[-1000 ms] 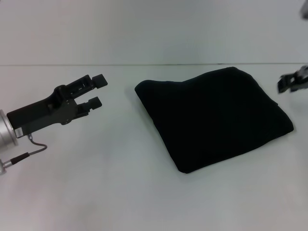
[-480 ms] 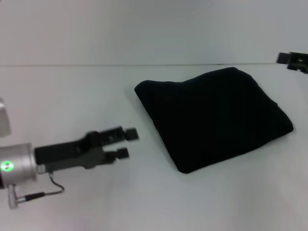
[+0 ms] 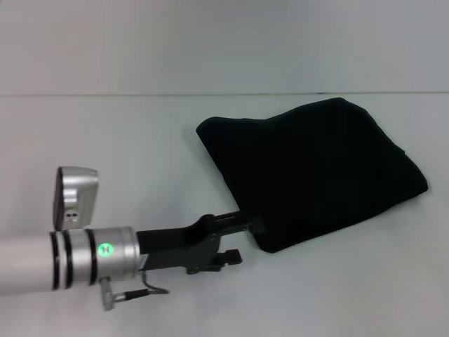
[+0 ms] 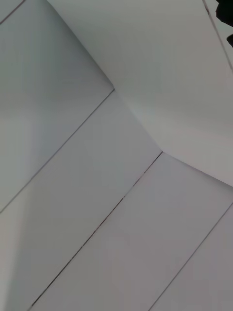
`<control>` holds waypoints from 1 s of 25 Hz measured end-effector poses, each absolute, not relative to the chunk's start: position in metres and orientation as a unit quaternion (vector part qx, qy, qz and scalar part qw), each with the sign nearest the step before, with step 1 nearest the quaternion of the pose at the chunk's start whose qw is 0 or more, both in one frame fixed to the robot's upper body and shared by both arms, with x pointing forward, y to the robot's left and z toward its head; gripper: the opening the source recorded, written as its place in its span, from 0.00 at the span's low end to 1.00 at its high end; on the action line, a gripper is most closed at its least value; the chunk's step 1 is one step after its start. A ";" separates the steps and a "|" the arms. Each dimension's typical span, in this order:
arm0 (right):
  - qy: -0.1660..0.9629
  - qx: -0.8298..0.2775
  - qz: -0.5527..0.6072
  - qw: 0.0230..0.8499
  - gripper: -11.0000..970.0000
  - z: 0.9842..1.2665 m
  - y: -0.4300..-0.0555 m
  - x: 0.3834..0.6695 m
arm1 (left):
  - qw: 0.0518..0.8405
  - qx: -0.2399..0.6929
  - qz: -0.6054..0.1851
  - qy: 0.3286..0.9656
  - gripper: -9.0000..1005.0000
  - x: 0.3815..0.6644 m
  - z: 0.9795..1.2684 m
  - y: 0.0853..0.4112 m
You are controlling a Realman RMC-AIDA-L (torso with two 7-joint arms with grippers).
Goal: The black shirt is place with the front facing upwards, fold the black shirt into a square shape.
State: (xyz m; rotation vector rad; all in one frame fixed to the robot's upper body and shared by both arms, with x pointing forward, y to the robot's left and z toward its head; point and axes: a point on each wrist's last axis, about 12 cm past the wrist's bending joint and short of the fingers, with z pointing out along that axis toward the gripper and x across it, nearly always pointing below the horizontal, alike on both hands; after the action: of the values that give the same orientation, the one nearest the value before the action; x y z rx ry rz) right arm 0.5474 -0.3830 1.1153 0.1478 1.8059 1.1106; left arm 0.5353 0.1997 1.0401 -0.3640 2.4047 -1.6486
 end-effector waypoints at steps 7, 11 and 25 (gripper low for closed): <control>0.738 0.058 0.457 0.493 0.94 1.118 -0.382 0.552 | 0.102 -0.147 -0.552 0.815 0.93 0.549 1.037 0.180; 0.736 0.057 0.460 0.494 0.94 1.119 -0.380 0.554 | 0.099 -0.160 -0.543 0.818 0.93 0.552 1.033 0.174; 0.734 0.055 0.463 0.494 0.94 1.120 -0.378 0.556 | 0.100 -0.170 -0.523 0.830 0.93 0.558 1.028 0.164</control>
State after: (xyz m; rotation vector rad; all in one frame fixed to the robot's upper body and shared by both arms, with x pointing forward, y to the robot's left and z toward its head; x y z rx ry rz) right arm 0.5559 -0.3776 1.1199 0.1340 1.7789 1.1223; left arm 0.5575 0.1645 1.0277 -0.5013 2.4526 -1.5447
